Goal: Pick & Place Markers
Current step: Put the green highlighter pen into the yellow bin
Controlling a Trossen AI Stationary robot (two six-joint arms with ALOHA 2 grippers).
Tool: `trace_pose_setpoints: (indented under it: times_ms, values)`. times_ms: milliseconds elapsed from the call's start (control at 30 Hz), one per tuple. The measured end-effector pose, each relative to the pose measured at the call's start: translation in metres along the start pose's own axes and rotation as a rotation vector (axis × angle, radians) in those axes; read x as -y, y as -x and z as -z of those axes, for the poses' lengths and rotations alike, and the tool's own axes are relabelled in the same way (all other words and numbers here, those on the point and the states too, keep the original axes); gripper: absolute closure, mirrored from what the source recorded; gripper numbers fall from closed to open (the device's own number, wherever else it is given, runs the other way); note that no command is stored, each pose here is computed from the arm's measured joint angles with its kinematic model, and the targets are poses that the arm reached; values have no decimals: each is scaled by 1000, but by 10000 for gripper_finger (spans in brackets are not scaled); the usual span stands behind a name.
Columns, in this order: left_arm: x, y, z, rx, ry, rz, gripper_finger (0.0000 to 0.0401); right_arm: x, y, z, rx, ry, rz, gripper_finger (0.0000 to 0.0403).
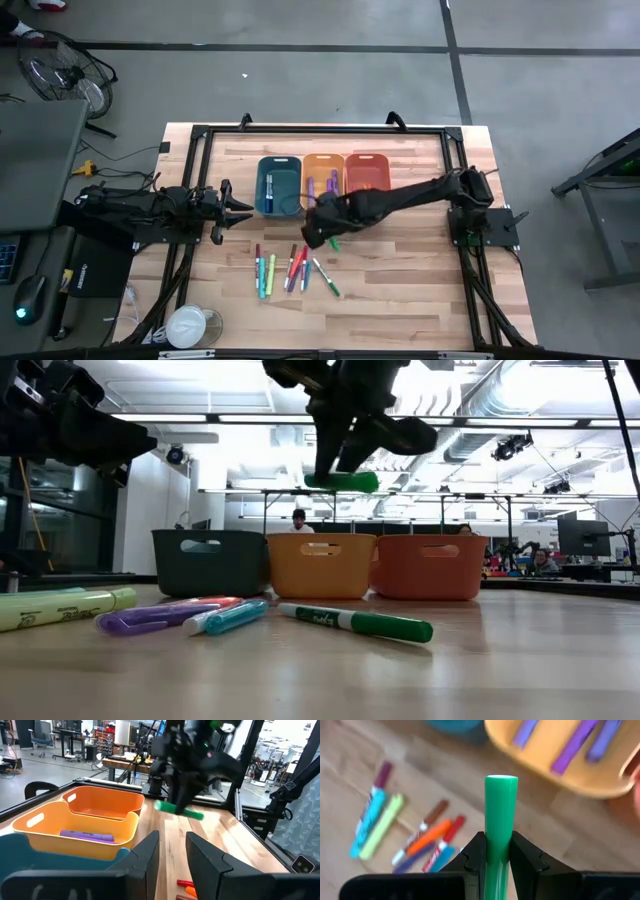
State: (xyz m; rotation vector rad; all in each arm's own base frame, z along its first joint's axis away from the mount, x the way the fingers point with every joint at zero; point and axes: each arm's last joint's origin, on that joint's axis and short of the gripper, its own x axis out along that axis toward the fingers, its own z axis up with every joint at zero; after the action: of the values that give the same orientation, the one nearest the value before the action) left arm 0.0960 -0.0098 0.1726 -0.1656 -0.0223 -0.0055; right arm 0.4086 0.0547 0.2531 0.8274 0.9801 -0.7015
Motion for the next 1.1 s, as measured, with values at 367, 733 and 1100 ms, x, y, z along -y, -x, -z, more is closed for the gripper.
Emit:
trace_pose_setpoints:
  times_ms: [367,733,1100]
  values:
    - [0,0,0,-1,0,1,307,23,-1,-68,122,-19,-62,350]
    - [0,0,0,-1,0,0,307,50,-5,-108,179,-101,-18,350]
    - [0,0,0,-1,0,1,307,70,-32,-118,200,-302,9,350]
